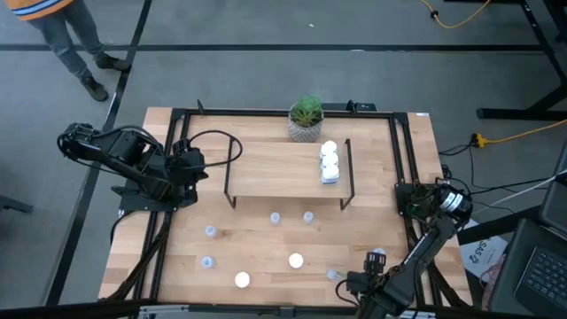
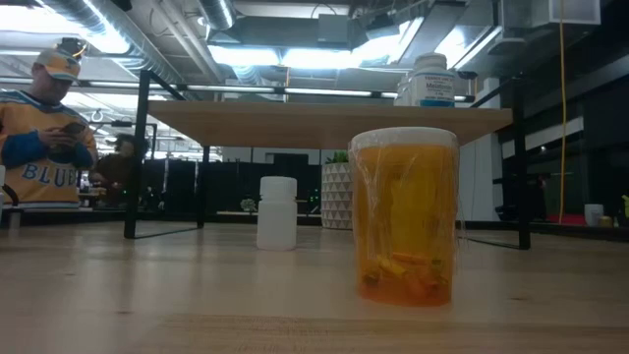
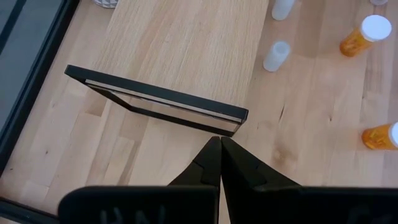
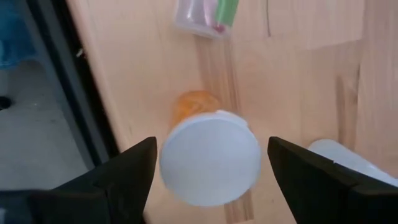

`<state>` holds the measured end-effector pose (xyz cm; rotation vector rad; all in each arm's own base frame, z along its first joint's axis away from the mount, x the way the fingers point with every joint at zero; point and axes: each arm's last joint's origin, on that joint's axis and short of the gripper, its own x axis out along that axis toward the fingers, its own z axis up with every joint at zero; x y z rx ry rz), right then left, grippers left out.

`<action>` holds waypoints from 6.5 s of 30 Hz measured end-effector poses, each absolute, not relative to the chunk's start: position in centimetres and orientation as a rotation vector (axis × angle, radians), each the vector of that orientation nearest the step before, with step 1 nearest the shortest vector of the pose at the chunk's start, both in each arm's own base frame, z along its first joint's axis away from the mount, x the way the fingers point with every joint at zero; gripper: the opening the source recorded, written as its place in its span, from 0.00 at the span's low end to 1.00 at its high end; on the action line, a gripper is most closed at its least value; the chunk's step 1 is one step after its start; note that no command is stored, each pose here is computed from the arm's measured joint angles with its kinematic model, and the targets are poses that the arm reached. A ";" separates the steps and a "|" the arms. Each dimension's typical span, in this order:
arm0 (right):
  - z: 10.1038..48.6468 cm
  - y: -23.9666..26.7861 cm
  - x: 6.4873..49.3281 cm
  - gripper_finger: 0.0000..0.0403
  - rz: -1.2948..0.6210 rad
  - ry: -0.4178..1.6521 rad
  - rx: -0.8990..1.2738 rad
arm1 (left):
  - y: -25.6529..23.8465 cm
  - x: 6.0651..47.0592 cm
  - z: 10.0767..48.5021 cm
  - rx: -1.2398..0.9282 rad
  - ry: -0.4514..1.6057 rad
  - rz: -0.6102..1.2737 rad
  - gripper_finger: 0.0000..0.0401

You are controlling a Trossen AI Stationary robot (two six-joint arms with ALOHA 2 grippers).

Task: Pick and place medicine bottles onto shelf by color
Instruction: Put the bottom right orange pill bottle on the shelf, then put the top orange pill bottle on the shelf aligned with the other orange pill bottle

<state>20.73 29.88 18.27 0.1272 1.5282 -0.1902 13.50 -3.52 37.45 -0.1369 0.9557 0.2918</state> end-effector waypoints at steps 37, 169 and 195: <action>32.3 24.8 28.9 0.51 -0.112 1.291 0.052 | -3.5 13.5 37.5 -0.136 0.955 0.293 0.00; 20.2 19.9 36.9 0.73 0.287 0.966 0.001 | -3.5 13.5 37.5 -0.138 0.955 0.294 0.00; 15.7 20.3 37.5 0.73 0.253 1.067 -0.072 | -3.5 13.5 37.5 -0.137 0.955 0.295 0.00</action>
